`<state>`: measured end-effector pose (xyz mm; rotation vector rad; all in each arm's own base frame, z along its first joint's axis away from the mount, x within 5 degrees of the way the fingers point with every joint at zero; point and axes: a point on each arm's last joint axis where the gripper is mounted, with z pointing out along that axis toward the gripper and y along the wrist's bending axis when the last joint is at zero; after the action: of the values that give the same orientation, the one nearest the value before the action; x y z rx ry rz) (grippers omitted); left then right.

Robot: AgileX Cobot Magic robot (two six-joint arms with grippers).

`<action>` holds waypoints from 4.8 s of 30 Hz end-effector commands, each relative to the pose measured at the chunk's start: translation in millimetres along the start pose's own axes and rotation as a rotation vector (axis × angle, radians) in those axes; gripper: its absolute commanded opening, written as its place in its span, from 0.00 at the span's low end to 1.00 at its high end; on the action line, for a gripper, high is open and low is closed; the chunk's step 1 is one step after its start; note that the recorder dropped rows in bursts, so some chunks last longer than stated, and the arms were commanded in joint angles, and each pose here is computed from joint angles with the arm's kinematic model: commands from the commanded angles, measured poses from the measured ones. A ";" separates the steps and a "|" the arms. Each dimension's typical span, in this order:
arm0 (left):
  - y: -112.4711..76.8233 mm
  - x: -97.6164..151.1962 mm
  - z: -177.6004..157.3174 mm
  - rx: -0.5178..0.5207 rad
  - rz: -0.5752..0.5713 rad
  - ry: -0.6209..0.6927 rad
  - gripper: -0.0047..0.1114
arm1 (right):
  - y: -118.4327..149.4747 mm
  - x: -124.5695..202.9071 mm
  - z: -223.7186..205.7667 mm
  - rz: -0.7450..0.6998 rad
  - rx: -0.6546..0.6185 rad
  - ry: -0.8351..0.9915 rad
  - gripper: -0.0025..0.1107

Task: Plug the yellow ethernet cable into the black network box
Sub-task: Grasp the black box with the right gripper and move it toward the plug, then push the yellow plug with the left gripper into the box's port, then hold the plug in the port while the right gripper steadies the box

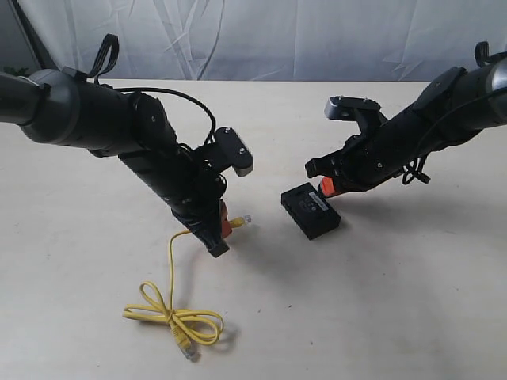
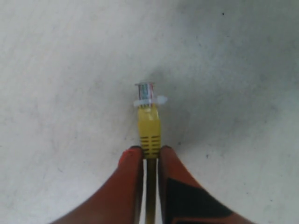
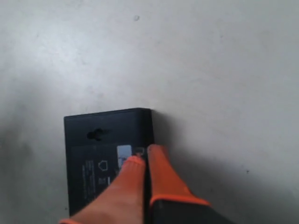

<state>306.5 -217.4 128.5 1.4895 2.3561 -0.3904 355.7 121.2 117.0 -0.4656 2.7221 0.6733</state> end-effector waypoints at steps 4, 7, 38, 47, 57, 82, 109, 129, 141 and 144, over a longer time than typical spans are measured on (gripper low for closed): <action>0.3 1.3 1.1 -0.004 0.006 0.000 0.04 | 6.1 3.4 -0.6 -0.004 -0.068 0.047 0.01; 0.3 1.3 1.1 -0.004 0.023 0.000 0.04 | 7.9 4.4 -0.8 0.002 -0.088 0.059 0.01; -5.3 -20.9 34.4 0.014 0.135 -0.106 0.04 | 6.4 2.6 -0.6 0.006 -0.070 0.040 0.01; -1.3 -22.7 34.2 -0.030 0.128 -0.122 0.04 | 6.5 2.5 -0.6 0.009 -0.071 0.038 0.01; -7.7 -20.1 34.4 0.040 0.157 -0.098 0.04 | 6.5 2.5 -0.6 0.010 -0.072 0.038 0.01; -10.3 -21.6 34.1 0.066 0.179 -0.118 0.04 | 6.6 3.1 -0.4 0.012 -0.073 0.041 0.01; -6.7 -24.7 33.9 0.026 0.142 -0.148 0.04 | 5.8 8.0 6.7 0.032 -0.104 0.079 0.01; -6.9 -24.6 33.9 0.029 0.144 -0.148 0.04 | 2.6 10.2 13.7 0.105 -0.149 0.086 0.01; -6.9 -24.6 33.9 0.029 0.144 -0.148 0.04 | -7.8 3.6 -6.0 0.117 -0.118 0.034 0.01; -6.9 -24.6 33.9 0.029 0.144 -0.148 0.04 | -10.9 4.4 -5.7 0.117 -0.083 0.041 0.01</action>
<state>314.4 -252.8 108.9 1.5902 2.1177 -0.4783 354.3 113.2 114.7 -0.3447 2.7795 0.8699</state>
